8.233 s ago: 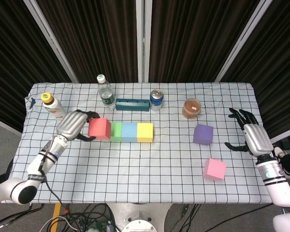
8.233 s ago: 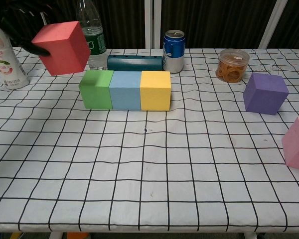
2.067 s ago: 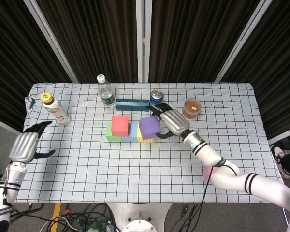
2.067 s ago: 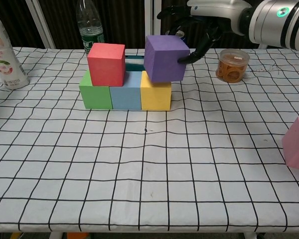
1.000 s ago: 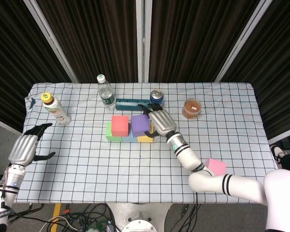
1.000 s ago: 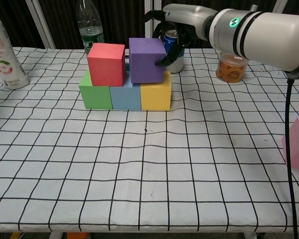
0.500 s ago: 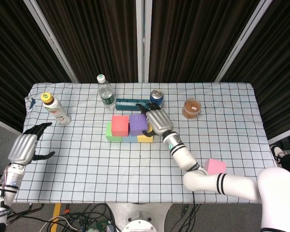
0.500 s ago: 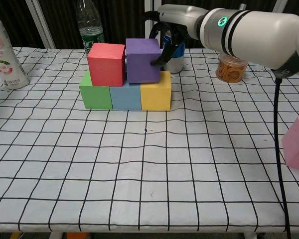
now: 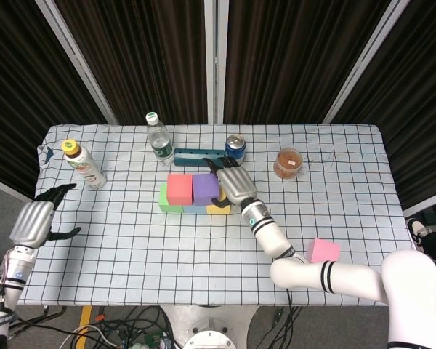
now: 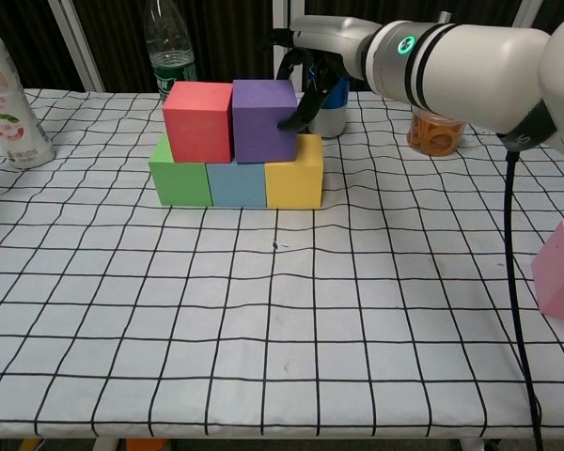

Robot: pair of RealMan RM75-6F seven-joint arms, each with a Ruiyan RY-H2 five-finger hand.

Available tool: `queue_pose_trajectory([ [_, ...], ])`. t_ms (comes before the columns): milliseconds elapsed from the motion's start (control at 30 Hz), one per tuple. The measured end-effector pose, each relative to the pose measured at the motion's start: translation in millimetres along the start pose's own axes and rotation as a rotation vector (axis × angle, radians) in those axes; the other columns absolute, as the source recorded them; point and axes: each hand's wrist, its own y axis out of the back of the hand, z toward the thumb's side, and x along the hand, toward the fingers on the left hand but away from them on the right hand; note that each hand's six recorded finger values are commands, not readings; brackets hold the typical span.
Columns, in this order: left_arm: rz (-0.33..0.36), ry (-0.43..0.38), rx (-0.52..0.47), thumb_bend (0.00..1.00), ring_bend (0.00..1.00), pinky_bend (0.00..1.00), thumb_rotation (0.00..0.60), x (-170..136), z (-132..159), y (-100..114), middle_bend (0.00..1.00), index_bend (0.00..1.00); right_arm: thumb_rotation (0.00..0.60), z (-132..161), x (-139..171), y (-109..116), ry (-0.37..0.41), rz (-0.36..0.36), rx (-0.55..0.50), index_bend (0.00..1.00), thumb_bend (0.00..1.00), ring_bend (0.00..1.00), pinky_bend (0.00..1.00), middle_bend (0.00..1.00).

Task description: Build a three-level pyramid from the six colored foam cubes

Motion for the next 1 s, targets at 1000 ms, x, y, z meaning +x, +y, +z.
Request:
queue_pose_trajectory([
  [1000, 0.003, -0.007, -0.001, 0.12, 0.16, 0.25, 0.6, -5.1, 1.2, -0.3, 0.16, 0.15, 0.6, -3.2, 4.6, -0.3, -0.024, 0.017, 0.002, 0.0, 0.15, 0.02, 0.0, 0.22],
])
